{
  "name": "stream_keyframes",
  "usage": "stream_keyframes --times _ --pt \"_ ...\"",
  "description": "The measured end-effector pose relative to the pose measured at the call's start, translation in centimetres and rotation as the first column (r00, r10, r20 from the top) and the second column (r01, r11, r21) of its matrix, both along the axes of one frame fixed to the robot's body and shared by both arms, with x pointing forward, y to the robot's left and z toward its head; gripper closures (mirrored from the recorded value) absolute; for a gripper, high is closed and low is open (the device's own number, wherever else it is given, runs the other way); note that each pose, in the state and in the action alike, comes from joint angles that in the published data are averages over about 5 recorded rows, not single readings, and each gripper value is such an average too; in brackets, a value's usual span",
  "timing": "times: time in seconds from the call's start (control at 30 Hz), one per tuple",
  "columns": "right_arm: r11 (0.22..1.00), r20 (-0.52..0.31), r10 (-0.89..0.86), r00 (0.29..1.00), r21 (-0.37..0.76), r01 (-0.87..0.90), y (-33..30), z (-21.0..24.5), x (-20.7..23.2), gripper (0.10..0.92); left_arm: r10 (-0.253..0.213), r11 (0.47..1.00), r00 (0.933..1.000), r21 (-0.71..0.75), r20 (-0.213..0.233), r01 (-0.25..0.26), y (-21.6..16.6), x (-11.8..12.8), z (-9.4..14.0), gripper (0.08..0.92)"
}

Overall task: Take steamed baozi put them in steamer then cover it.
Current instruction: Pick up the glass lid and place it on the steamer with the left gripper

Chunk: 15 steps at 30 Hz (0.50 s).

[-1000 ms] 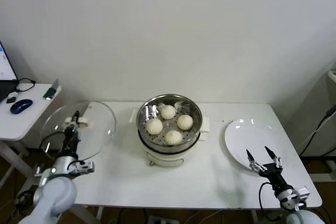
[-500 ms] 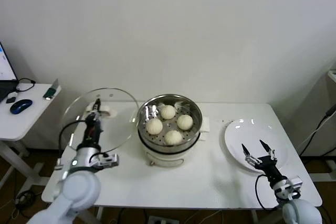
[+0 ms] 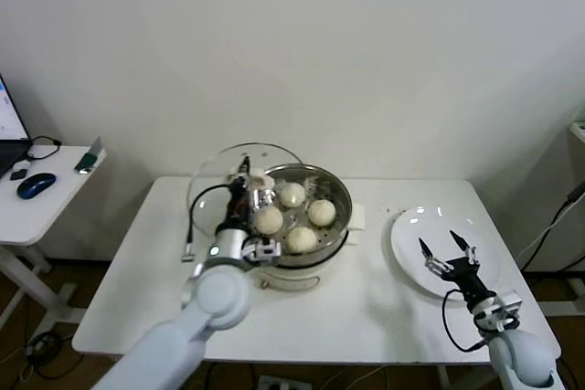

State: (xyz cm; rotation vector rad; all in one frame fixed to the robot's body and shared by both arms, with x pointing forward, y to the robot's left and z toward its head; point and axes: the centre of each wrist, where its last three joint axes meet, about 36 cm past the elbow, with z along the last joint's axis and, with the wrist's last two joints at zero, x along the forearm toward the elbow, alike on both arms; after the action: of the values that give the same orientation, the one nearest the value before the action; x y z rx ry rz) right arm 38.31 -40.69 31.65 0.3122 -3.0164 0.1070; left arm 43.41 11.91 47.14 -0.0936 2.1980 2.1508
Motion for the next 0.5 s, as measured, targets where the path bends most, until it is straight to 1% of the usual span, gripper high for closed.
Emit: stream_keyframes --times 0.1,0.27,0.5 --pt "1.000 0.001 -0.001 1.000 -0.005 0.001 -0.1 0.0 0.2 0.200 -0.013 1.000 0.9998 -0.006 -0.018 0.013 -1.8 0.7 -0.4 0.849" --pt "1.000 0.003 -0.003 1.000 -0.010 0.003 -0.1 -0.1 0.4 0.200 -0.021 1.000 0.9987 -0.020 -0.046 0.020 -4.4 1.7 -1.3 0.849" --pt "1.000 0.008 -0.006 1.000 -0.014 0.006 -0.1 -0.2 0.7 0.200 -0.033 0.999 0.9957 -0.029 -0.086 0.030 -7.5 2.2 -2.6 0.849"
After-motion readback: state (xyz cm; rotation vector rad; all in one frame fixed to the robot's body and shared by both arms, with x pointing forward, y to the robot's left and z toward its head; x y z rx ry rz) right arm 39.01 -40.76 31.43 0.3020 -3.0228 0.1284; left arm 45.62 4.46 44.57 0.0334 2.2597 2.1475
